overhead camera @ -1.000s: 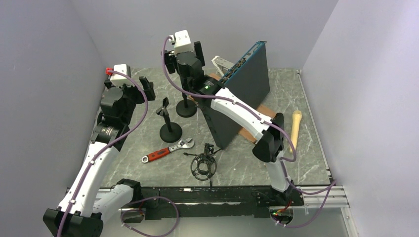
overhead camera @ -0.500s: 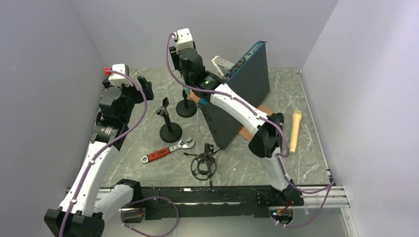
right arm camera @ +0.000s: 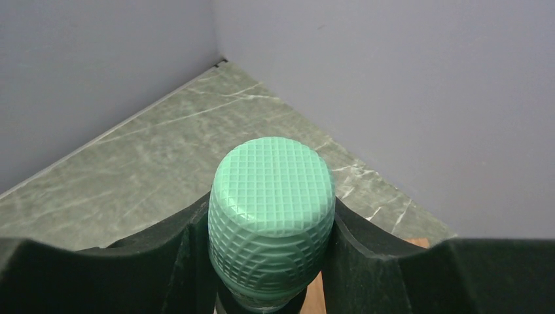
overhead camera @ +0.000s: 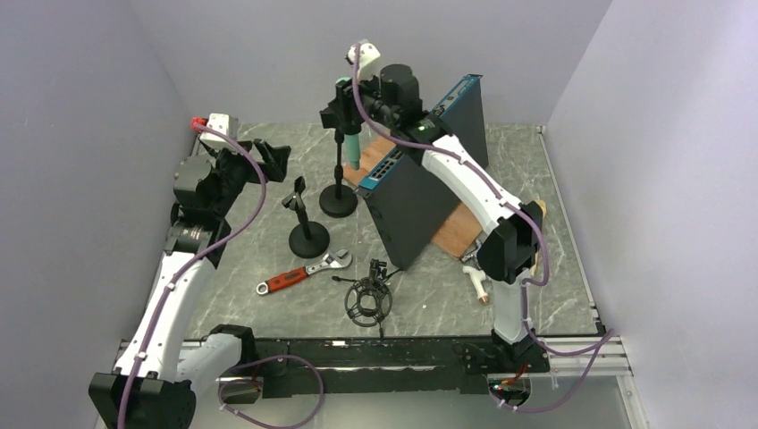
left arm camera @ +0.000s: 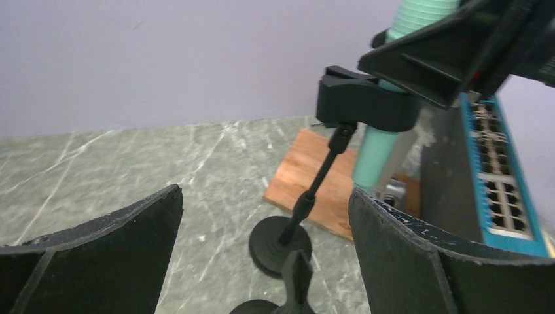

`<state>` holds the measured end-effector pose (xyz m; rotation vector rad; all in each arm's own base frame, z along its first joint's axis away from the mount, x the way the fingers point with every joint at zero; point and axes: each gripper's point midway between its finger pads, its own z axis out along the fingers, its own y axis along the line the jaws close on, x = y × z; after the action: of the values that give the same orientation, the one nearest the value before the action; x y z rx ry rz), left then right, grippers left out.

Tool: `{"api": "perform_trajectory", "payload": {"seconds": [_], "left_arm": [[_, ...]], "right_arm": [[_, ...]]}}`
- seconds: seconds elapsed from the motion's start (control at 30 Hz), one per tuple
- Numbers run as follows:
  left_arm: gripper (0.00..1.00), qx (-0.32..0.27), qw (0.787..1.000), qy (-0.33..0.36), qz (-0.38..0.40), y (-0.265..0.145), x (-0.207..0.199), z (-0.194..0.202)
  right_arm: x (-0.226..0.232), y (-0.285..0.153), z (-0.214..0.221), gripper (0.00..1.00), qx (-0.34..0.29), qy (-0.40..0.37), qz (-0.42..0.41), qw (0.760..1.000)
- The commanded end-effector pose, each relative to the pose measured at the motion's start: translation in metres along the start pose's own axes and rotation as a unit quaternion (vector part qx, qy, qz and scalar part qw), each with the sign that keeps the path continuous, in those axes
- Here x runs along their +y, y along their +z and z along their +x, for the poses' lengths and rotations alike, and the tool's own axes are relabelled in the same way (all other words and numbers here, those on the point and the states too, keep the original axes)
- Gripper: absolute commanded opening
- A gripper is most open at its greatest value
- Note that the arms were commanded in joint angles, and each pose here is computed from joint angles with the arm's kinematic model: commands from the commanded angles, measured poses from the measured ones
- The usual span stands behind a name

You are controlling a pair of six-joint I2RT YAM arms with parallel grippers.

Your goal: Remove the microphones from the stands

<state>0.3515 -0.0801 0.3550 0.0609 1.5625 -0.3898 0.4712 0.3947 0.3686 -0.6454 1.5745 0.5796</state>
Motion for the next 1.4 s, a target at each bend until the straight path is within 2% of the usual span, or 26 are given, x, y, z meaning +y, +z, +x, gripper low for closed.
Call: {"api": "perform_trajectory", "payload": {"seconds": [0.0,0.2,0.37,0.53,0.7,0.87,1.07,1.2,1.37], "left_arm": [[0.99,-0.042,0.993,0.007,0.111,-0.004,-0.038,-0.021],[0.99,-0.043,0.982,0.001,0.183,-0.003,-0.059,-0.015],[0.99,-0.051,0.967,0.029,0.249,-0.011,-0.071,-0.015],[0.99,-0.057,0.959,0.052,0.274,-0.013,-0.055,-0.016],[0.99,-0.051,0.936,0.051,0.343,-0.007,-0.058,-0.004],[0.99,-0.076,0.93,0.058,0.355,0.006,-0.053,0.002],[0.99,-0.088,0.909,0.04,0.405,0.012,-0.059,0.007],[0.99,-0.08,0.9,0.031,0.427,0.016,-0.066,0.015],[0.99,-0.069,0.9,0.035,0.43,0.022,-0.076,0.028]], "right_arm": [[0.037,-0.026,-0.015,0.0,-0.002,0.001,-0.143,0.99],[0.053,-0.04,-0.016,0.0,-0.001,-0.026,-0.214,0.976],[0.066,-0.051,-0.015,0.0,-0.002,-0.046,-0.272,0.961],[0.073,-0.057,-0.013,0.0,0.001,-0.056,-0.296,0.954],[0.084,-0.064,-0.014,0.0,-0.004,-0.053,-0.333,0.941],[0.086,-0.06,-0.013,0.0,0.0,-0.044,-0.346,0.937],[0.088,-0.062,-0.014,0.0,-0.001,-0.038,-0.348,0.937],[0.091,-0.061,-0.008,0.0,0.004,-0.035,-0.351,0.936],[0.096,-0.062,-0.002,0.0,0.015,-0.039,-0.351,0.935]]}}
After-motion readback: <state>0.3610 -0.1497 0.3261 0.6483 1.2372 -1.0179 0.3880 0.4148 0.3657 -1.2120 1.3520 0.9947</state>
